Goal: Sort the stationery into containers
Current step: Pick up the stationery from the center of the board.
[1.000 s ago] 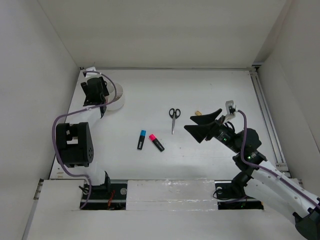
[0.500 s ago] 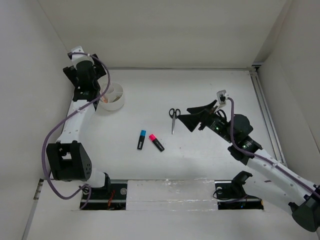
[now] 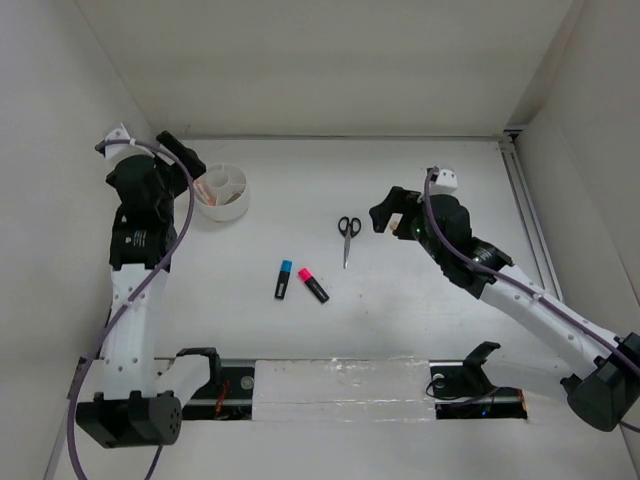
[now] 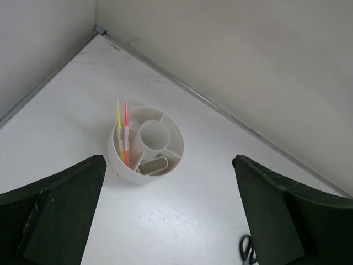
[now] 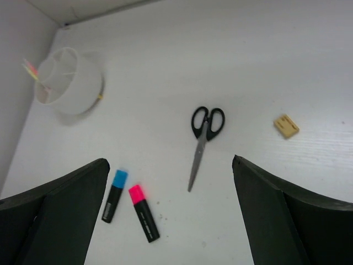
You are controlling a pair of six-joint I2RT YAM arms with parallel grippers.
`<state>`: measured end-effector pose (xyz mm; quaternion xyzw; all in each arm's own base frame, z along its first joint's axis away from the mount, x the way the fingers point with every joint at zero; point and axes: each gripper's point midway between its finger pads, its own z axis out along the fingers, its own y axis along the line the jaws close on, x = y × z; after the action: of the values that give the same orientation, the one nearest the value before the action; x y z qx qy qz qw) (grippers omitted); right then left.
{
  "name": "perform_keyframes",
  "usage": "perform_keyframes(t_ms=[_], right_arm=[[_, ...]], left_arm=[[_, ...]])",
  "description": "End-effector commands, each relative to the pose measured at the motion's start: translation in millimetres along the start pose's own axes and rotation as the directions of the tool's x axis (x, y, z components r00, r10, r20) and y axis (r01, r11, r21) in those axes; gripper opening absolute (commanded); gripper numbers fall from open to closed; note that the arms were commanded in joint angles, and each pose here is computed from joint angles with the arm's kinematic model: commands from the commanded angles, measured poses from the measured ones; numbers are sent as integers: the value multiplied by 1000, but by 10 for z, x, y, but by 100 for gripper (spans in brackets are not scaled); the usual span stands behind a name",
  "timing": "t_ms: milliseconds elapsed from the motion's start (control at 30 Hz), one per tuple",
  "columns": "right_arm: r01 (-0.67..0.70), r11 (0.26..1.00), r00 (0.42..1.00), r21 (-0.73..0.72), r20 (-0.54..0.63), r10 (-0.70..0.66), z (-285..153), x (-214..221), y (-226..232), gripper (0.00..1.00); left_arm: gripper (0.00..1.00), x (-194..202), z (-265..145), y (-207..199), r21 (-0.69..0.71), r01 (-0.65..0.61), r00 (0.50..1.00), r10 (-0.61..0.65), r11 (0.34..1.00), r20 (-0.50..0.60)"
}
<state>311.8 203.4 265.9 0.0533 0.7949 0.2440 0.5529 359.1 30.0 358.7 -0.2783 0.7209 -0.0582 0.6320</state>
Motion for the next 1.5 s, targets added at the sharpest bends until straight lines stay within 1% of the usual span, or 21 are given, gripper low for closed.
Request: perform_keyframes(t_ms=[0, 67, 133, 167, 200, 233, 300, 333, 433, 467, 600, 700, 733, 767, 833, 900, 1067, 1133, 1233, 1333, 1467], right_arm=[[-12, 994, 999, 107, 31, 9, -37, -149, -192, 100], [-19, 991, 999, 129, 30, 15, 5, -167, -285, 100], [-10, 987, 1000, 161, -26, 14, 88, -45, -422, 100], [-3, 983, 999, 185, -35, 10, 138, -83, -535, 100], [50, 983, 994, 174, -102, -32, 230, 41, -585, 100], [76, 977, 992, 198, -116, -53, 284, 30, -676, 100], [104, 978, 980, 178, -188, -70, 404, 56, -784, 100], [132, 969, 960, 208, -271, -73, 497, 244, -932, 100], [176, 963, 933, 206, -347, -96, 695, 404, -1070, 100], [178, 965, 929, 194, -355, -100, 748, 434, -1096, 100], [160, 982, 909, 100, -402, -107, 897, 597, -1009, 100], [193, 975, 898, 113, -420, -129, 1031, 650, -1118, 100], [212, 965, 896, 152, -424, -130, 1075, 628, -1247, 99], [230, 959, 878, 165, -460, -132, 1165, 689, -1343, 96], [220, 963, 867, 158, -485, -119, 1262, 727, -1412, 91], [220, 960, 857, 172, -503, -107, 1361, 750, -1539, 90], [250, 961, 822, 117, -551, -146, 1473, 833, -1579, 88], [261, 959, 817, 109, -555, -159, 1503, 819, -1581, 87], [273, 956, 791, 109, -590, -158, 1483, 936, -1643, 87], [281, 953, 764, 112, -627, -152, 1485, 1065, -1712, 83], [310, 935, 752, 171, -646, -131, 1469, 1117, -1851, 72]], left_arm=[[100, 216, -198, -103, 127, 62, 995, -51, 990, -82], [100, 268, -285, -109, 154, 64, 995, -50, 986, -91], [100, 388, -411, -88, 186, 67, 993, -47, 980, -110], [100, 451, -453, -80, 200, 68, 992, -44, 977, -122], [100, 612, -525, -34, 217, 71, 988, -38, 974, -151], [100, 685, -545, 12, 212, 71, 987, -37, 975, -158], [100, 893, -608, 144, 185, 68, 979, -30, 980, -202], [100, 1057, -612, 264, 152, 62, 973, -26, 986, -229], [100, 1058, -728, 329, 134, 53, 977, -24, 989, -212], [100, 973, -783, 289, 144, 37, 985, -12, 989, -175], [100, 930, -797, 269, 154, 40, 987, -15, 987, -158], [100, 1012, -774, 228, 177, 34, 981, 2, 984, -195], [100, 1021, -781, 213, 186, 36, 980, 3, 982, -201], [100, 1057, -778, 187, 199, 38, 976, 6, 979, -219], [100, 1065, -783, 179, 209, 30, 975, 18, 977, -221], [100, 1065, -783, 179, 209, 30, 975, 18, 977, -221], [100, 1086, -777, 141, 231, 26, 972, 29, 973, -231], [100, 1092, -784, 128, 239, 27, 971, 31, 971, -235], [100, 1116, -763, 134, 234, 27, 969, 32, 972, -244], [100, 1123, -770, 121, 241, 28, 968, 33, 970, -249], [100, 1143, -752, 127, 237, 28, 966, 35, 971, -256]])
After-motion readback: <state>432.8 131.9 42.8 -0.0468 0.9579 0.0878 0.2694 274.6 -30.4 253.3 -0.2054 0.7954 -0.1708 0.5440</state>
